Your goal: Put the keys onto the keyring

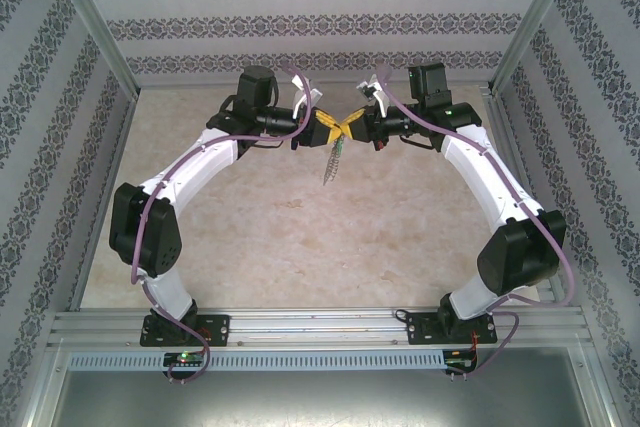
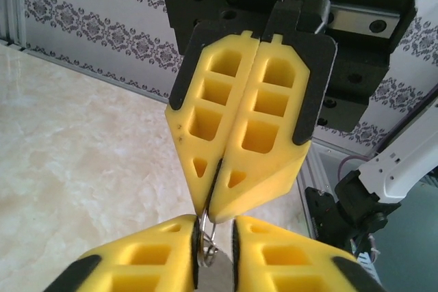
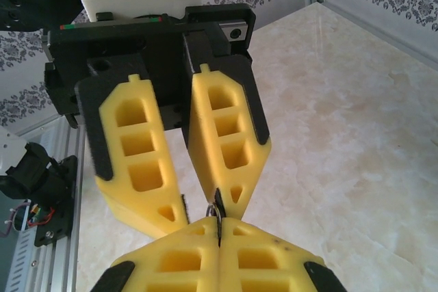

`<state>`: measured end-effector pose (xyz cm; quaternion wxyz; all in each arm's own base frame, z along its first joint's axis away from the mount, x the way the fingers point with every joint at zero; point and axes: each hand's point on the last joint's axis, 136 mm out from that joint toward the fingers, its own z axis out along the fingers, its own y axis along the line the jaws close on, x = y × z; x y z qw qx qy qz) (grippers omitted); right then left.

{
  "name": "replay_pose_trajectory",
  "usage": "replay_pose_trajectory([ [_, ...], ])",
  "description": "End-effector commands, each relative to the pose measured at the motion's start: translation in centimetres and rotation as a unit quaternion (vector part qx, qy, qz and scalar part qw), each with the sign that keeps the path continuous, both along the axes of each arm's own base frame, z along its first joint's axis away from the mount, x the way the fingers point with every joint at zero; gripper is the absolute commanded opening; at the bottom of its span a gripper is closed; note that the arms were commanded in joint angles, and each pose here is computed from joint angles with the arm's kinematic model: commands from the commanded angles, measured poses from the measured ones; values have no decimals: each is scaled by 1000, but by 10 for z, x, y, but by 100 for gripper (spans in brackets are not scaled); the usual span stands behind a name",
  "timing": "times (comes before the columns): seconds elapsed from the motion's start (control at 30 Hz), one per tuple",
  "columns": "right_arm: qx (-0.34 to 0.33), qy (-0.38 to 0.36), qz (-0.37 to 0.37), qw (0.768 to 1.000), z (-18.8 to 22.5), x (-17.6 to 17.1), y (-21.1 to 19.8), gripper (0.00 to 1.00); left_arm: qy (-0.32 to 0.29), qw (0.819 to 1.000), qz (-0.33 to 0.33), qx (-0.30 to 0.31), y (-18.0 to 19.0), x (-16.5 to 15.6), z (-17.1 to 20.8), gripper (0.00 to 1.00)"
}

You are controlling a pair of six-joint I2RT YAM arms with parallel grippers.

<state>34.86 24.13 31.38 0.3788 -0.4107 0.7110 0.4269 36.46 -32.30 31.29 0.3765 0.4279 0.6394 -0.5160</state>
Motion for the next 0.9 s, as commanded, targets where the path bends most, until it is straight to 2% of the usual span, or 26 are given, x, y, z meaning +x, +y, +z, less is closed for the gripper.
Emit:
replay_pose_trajectory([
  [0.0,19,-25,19,999,18,-4,6,0,-13,1000,-23,-11,-8,-7,9,15],
  [0.17,22,-24,19,999,17,-3,6,0,-20,999,-21,-26,-10,-7,14,1],
  [0.3,25,-23,9,999,19,-1,3,0,-27,999,-9,-42,-10,-4,18,0],
  [0.4,55,-26,-31,998,29,9,-11,31,-39,998,15,-52,-8,1,21,0],
  [0.43,69,-24,-55,996,32,13,-19,37,-42,997,23,-56,-7,3,21,0],
  [0.53,112,-30,-121,986,39,23,-39,45,-49,996,37,-63,-5,4,24,0],
  [0.6,128,-24,-157,979,35,26,-46,46,-55,995,50,-69,-3,5,26,0],
  [0.73,133,-11,-245,960,9,35,-56,50,-61,991,78,-89,1,9,30,0],
  [0.87,121,-32,-280,952,-15,28,-49,52,-58,987,97,-111,3,13,32,0],
])
